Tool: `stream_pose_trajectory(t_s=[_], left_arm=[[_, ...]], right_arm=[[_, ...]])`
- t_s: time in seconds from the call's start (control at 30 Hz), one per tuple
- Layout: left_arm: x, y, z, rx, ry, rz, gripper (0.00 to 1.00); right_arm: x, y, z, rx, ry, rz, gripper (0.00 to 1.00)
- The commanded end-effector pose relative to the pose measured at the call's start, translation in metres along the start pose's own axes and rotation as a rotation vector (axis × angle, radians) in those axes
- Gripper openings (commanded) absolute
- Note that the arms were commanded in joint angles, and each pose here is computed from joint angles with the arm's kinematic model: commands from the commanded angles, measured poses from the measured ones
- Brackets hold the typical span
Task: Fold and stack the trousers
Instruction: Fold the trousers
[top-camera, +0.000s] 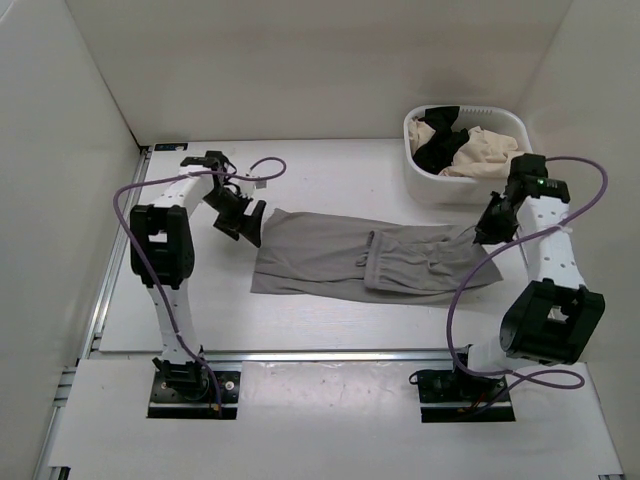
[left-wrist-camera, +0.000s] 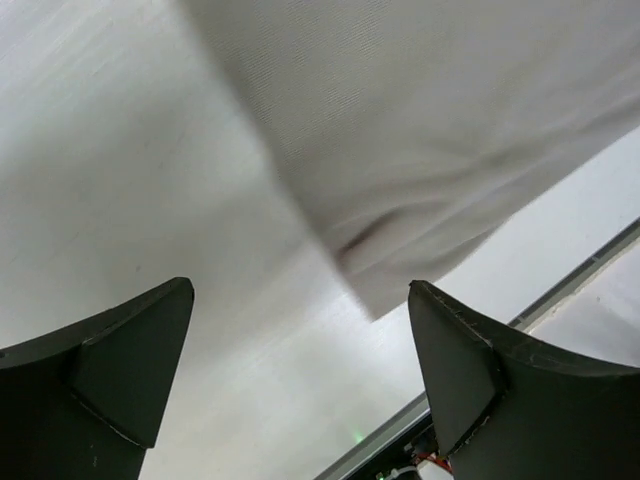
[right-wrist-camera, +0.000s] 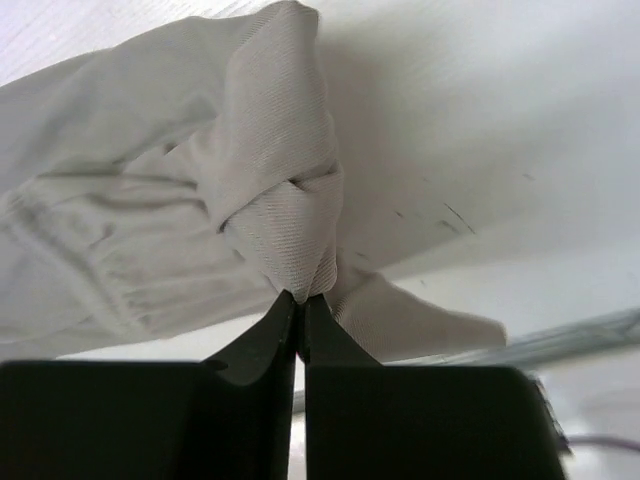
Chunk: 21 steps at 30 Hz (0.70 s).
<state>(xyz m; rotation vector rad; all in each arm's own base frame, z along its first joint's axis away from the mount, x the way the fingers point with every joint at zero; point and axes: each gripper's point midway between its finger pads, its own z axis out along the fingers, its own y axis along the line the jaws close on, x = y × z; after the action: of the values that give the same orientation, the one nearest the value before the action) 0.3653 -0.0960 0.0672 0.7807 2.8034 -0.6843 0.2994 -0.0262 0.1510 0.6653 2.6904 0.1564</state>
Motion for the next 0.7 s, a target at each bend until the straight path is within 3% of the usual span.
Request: stream_pose_trajectory(t_s=[0.0,0.1,0.27,0.5,0.67], left_arm=[[-0.011,-0.010,0.016,0.036,-0.013,0.004,1.00],[-0.015,-0.035,0.044,0.113,0.021,0.050,1.00],[-0.014,-0.072,0.080,0.276,0.047,0.063,1.00],[-0.022,-0.076,0.114,0.270,0.065,0.101,1.00],[-0.016,-0.075,0.122,0.289,0.078,0.096,0.97]], right_arm=[[-0.006,-0.016,-0.052,0.108,-0.034,-0.028,0.00],[-0.010,-0.001,-0.080,0.098,-0.067,-0.012,0.00],[0.005,0.065,-0.105,0.083,-0.047,-0.112,0.00],[0.059,0.212,-0.085,-0.091,0.002,-0.275,0.00],[0.068,0.296,-0.062,-0.231,-0.049,-0.298,0.00]])
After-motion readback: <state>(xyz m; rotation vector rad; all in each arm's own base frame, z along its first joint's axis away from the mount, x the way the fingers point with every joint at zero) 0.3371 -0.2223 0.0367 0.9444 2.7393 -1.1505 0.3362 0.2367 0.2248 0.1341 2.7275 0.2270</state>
